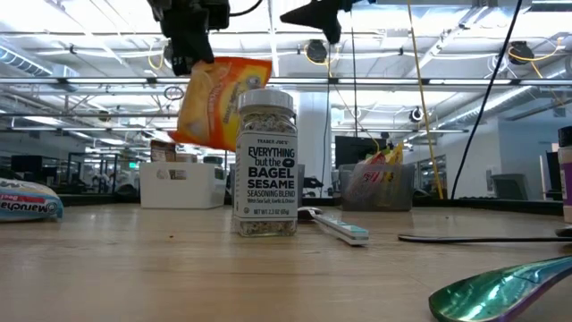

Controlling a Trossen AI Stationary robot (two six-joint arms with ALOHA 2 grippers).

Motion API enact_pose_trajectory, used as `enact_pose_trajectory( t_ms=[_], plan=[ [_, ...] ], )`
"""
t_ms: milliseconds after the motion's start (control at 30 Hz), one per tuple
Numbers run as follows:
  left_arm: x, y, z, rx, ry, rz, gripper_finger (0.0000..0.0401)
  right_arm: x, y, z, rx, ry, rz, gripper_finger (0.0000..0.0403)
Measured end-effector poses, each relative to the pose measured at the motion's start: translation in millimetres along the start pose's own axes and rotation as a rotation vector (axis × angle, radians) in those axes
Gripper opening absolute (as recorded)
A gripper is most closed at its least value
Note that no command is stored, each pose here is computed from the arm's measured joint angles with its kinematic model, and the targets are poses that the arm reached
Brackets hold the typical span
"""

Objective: Pick & Place Food Item
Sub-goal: Put the orange noodle pack into the right black bin

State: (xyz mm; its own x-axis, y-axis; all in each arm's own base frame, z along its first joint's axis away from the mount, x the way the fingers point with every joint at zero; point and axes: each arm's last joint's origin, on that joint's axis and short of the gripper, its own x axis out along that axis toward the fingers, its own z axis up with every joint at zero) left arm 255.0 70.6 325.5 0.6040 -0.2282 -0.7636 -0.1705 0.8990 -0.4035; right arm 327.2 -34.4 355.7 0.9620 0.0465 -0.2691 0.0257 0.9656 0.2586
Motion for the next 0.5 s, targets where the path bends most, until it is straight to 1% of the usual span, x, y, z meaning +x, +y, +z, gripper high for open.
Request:
enact_pose_trajectory(
  t_ms=[133,333,500],
  plan=[
    [3,7,2,-0.044,0.001,0.012,0.0000,10,-2,-5,0.000,0.015,0.003,0.0210],
    [13,6,10,-0.029,-0.026,-0.010,0.0000,26,-5,-12,0.000,0.014,0.031,0.0210],
    [20,5,16,-0.021,-0.057,-0.041,0.0000,33,-8,-20,-0.003,0.065,0.042,0.0210]
  ],
)
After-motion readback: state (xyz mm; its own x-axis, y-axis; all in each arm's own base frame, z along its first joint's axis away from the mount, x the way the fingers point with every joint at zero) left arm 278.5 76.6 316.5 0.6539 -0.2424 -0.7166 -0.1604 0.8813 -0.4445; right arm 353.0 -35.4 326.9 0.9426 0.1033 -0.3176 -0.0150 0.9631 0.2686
